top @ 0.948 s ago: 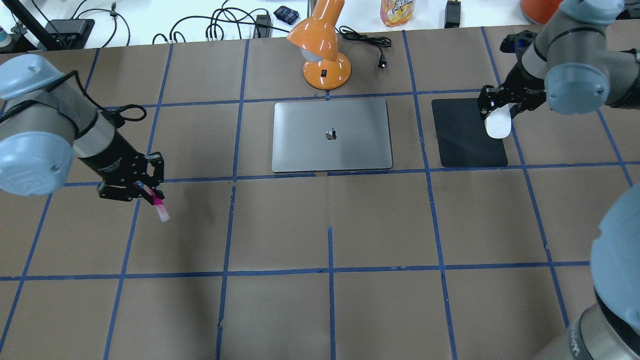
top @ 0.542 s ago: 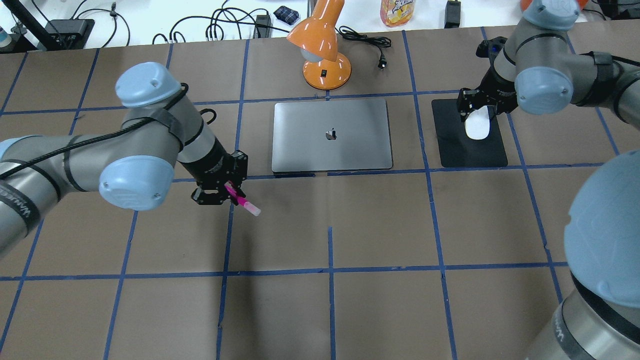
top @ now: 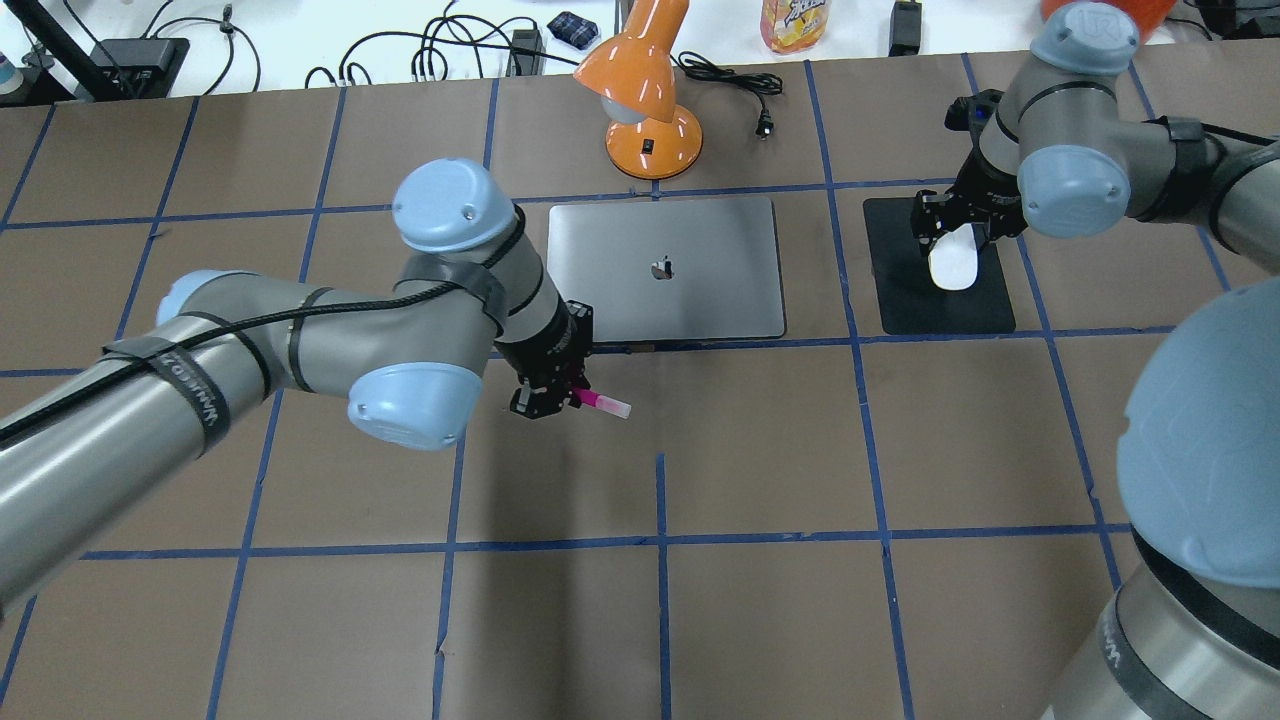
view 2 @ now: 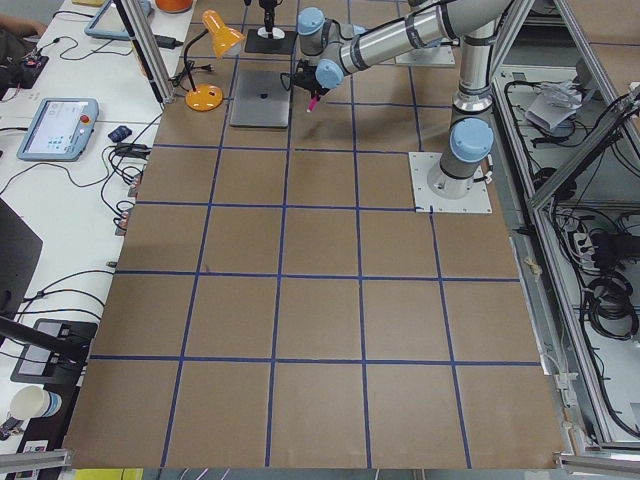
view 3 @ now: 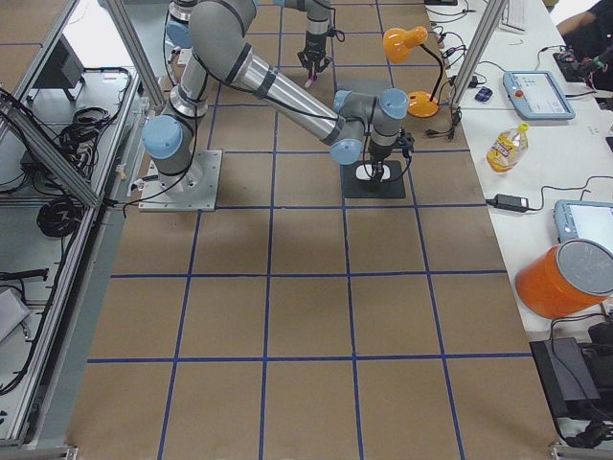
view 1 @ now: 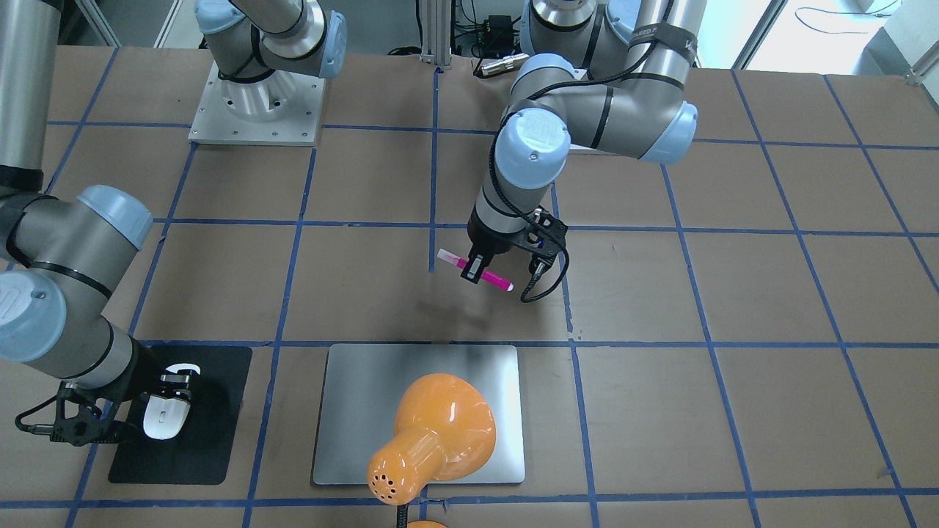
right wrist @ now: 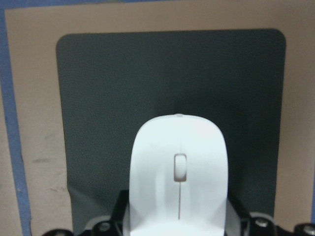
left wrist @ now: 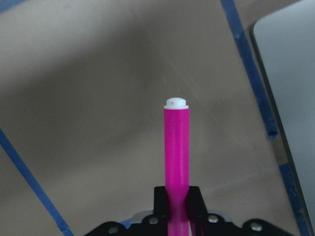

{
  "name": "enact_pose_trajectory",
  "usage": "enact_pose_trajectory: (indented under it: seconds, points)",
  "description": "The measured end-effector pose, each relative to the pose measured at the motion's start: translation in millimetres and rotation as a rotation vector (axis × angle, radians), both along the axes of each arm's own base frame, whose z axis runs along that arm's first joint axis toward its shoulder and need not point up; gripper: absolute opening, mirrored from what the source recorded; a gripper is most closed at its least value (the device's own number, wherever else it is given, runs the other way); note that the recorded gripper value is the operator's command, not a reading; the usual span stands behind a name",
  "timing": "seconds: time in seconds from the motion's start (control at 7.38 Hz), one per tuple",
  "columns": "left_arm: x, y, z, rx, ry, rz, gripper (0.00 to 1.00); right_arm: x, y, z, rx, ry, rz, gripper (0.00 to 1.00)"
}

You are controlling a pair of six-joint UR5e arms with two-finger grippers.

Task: Place pen and mouse around notebook

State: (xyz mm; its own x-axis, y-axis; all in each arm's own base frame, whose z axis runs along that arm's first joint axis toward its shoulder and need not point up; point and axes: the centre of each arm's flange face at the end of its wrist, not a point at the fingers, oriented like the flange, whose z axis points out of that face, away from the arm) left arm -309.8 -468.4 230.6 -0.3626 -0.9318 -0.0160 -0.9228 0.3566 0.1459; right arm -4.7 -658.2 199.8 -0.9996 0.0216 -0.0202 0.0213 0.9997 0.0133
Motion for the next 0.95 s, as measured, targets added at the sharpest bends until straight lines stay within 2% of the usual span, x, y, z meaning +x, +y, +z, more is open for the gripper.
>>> enact_pose_trajectory:
  seconds: [0.14,0.27,0.54,0.81,0.95]
  points:
    - [-17,0,-12,0.018,-0.011,0.037,0.04,-1,0,-7,0.011,0.004,0.003,0.31]
    - [-27,-4,-23,0.032,-0.023,0.062,0.04,-1,-2,-12,0.018,0.005,0.006,0.72]
    - [-40,-16,-39,0.056,-0.041,0.113,0.04,-2,-4,-11,0.021,0.009,0.000,1.00]
    - [-48,-28,-38,0.082,-0.048,0.203,0.05,-3,-3,7,0.015,0.023,-0.008,1.00]
    - [-53,-36,-36,0.095,-0.038,0.262,0.06,-1,-3,30,0.002,0.025,-0.009,1.00]
